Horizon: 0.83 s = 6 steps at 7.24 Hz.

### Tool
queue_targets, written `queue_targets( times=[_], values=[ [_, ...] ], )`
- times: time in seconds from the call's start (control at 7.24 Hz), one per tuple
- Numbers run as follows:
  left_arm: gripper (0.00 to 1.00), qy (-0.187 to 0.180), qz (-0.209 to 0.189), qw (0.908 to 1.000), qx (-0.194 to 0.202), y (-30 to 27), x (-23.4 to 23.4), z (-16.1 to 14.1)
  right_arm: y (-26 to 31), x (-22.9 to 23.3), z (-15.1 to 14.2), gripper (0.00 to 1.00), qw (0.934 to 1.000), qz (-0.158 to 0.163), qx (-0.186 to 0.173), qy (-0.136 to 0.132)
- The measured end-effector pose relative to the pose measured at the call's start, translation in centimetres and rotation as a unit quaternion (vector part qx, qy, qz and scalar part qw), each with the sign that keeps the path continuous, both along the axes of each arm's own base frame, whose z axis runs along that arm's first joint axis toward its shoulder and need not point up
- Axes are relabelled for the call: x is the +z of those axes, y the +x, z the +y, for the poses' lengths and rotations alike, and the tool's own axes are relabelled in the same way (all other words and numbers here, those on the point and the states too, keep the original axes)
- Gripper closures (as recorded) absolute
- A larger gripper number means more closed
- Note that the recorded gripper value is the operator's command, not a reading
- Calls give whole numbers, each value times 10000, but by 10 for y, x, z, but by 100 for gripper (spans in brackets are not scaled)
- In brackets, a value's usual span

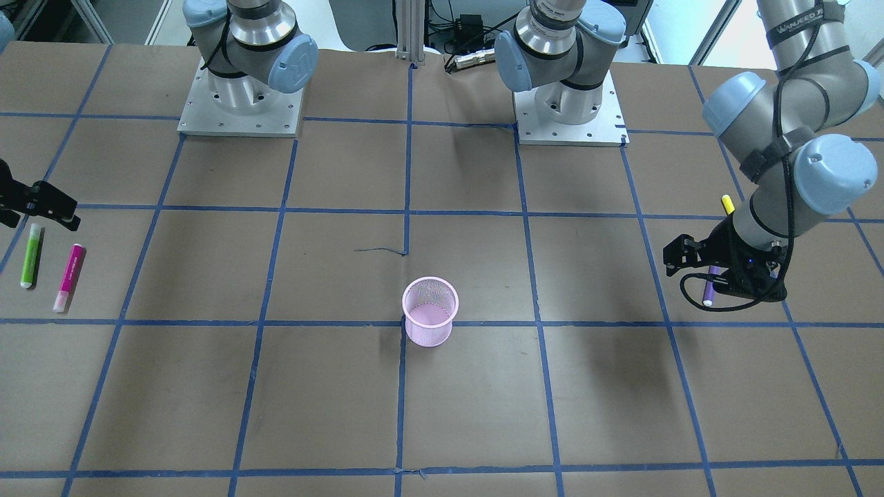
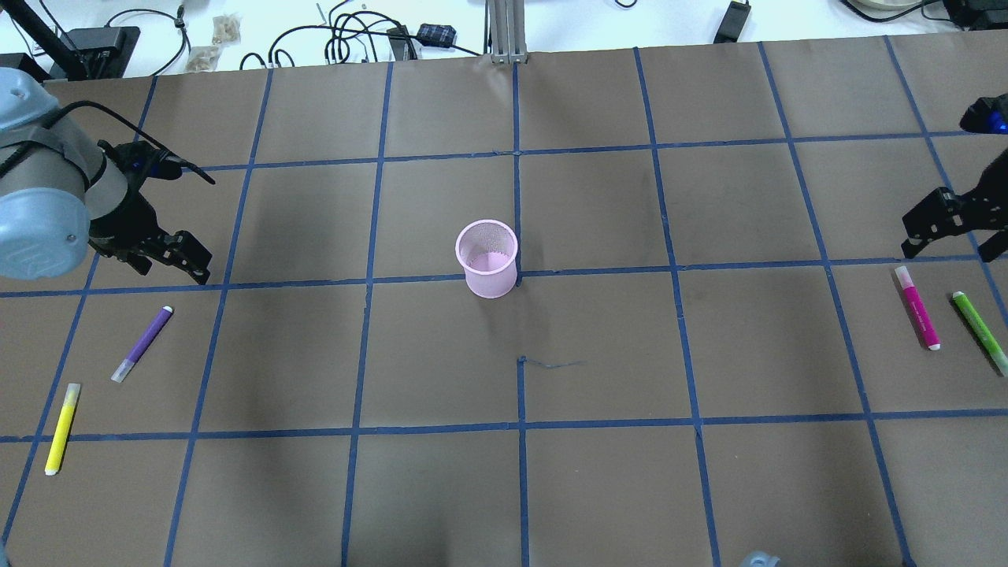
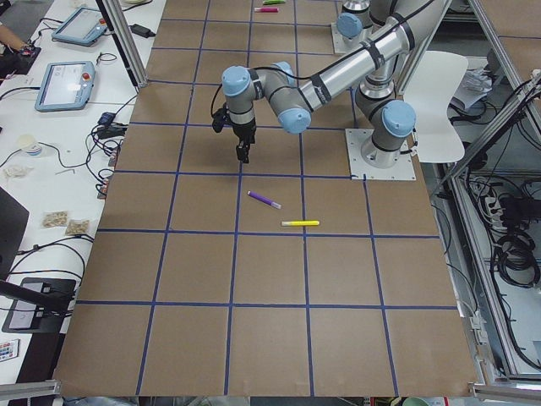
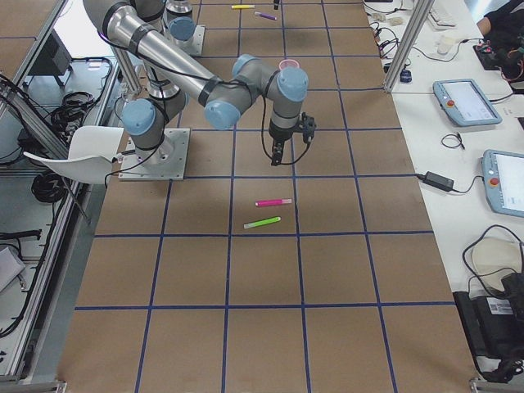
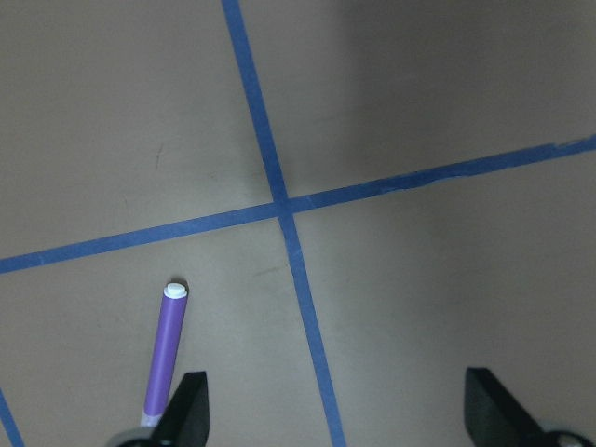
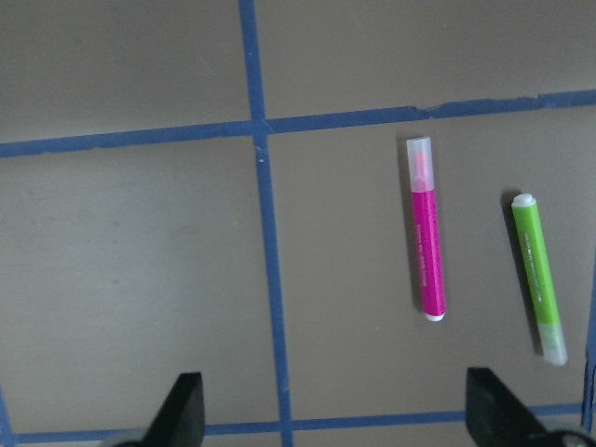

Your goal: Insert purple and pink pens into pink cup

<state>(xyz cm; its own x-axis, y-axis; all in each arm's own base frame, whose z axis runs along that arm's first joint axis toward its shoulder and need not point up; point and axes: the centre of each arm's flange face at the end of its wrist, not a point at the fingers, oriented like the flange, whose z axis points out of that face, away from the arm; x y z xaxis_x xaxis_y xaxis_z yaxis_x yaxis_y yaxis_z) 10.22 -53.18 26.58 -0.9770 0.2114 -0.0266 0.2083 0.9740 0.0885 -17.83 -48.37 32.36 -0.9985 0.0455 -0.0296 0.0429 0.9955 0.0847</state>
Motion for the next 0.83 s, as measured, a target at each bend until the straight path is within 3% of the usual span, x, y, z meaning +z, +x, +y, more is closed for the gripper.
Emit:
queue_targets(
  times=[0.14,0.41,0.83],
  values=[
    [4,-5,-7,9999,-154,9,-21,-5,-22,-26,2,0,9999,-31,133,7],
    [4,19,-71,9983,-573,33,-54,-13,-39,-68,-1,0,9996,-177,57,198],
    [0,218,54,9966,-793,72,-86,-7,-53,-119,-7,13,9985,-60,-11,539]
  ],
)
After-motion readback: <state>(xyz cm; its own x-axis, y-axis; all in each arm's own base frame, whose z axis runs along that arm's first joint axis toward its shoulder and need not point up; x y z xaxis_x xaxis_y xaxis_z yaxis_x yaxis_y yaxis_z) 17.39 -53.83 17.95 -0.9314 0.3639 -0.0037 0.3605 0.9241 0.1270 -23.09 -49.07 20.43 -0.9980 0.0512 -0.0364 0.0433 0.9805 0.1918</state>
